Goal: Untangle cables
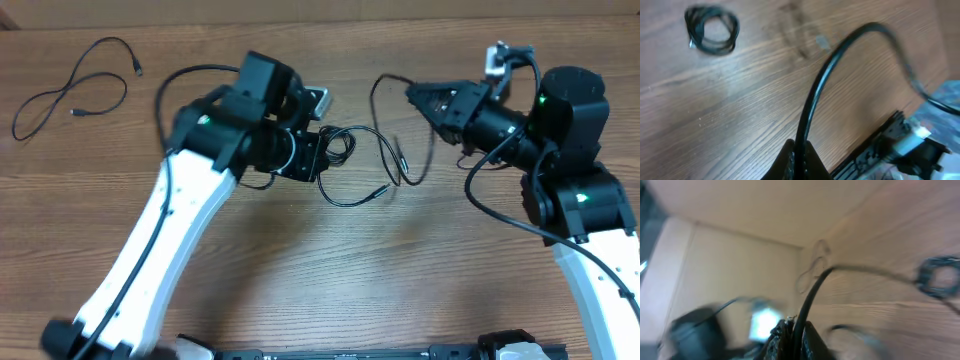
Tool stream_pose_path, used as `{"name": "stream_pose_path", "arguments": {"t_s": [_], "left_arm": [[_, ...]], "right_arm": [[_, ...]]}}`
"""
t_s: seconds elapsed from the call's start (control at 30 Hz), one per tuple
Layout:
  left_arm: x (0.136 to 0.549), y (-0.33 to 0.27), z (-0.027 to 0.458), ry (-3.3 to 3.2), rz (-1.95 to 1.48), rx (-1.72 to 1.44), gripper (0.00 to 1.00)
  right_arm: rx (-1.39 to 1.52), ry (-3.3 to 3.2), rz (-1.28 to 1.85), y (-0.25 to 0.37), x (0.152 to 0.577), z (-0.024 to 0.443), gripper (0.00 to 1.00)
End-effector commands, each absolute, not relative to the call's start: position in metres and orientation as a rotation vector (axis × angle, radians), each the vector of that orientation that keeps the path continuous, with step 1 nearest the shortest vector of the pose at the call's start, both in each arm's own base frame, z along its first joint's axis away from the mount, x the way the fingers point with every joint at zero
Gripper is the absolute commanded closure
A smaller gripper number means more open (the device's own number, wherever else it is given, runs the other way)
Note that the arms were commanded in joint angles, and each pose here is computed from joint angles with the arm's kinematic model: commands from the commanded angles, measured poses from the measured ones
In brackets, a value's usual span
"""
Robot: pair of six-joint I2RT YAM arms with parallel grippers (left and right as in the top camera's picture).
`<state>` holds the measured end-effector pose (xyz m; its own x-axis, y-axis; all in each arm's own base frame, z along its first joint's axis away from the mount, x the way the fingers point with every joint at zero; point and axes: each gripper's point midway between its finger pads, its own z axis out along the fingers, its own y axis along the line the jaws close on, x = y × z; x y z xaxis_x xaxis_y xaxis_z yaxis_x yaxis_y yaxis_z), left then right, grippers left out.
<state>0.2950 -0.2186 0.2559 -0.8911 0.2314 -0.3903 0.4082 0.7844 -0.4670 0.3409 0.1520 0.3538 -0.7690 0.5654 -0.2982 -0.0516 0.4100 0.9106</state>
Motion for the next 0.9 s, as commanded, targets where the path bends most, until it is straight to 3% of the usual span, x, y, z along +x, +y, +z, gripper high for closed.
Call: {"name": "stream_pose_path", "arguments": {"t_s": [0.0,0.2,0.27,0.37,0.53,0.67,0.87], "left_arm": [[0.274,-0.216,0.314,2.488,-0.863,0.53,0.96],[0.249,-0.204,0.357,2.356,-0.896,0.489,0.96],[0.239,-0.199,0.372,2.301,-0.902,0.491,0.96],[0.23,-0.192,0.387,2.239,-0.888,0.486,0.96],[0.226,-0.162,0.391,2.248,-0.755,0.309,0.96],[0.219,-0.143,0.387,2.277,-0.673,0.213,0.96],[0.224,-0.106,0.367,2.36,-0.469,-0.038,0.96]], "right_arm": [[0.492,2.085,1.19,0.122,0.352,0.342,0.87],[0.639,2.175,0.933,0.087,0.352,0.304,0.8],[0.655,2.196,0.836,0.076,0.351,0.294,0.6],[0.709,2.21,0.713,0.061,0.35,0.283,0.44],[0.767,2.268,0.634,0.053,0.35,0.262,0.38],[0.67,2.446,0.627,0.078,0.36,0.217,0.23],[0.501,2.713,0.596,0.122,0.373,0.132,0.25]]}}
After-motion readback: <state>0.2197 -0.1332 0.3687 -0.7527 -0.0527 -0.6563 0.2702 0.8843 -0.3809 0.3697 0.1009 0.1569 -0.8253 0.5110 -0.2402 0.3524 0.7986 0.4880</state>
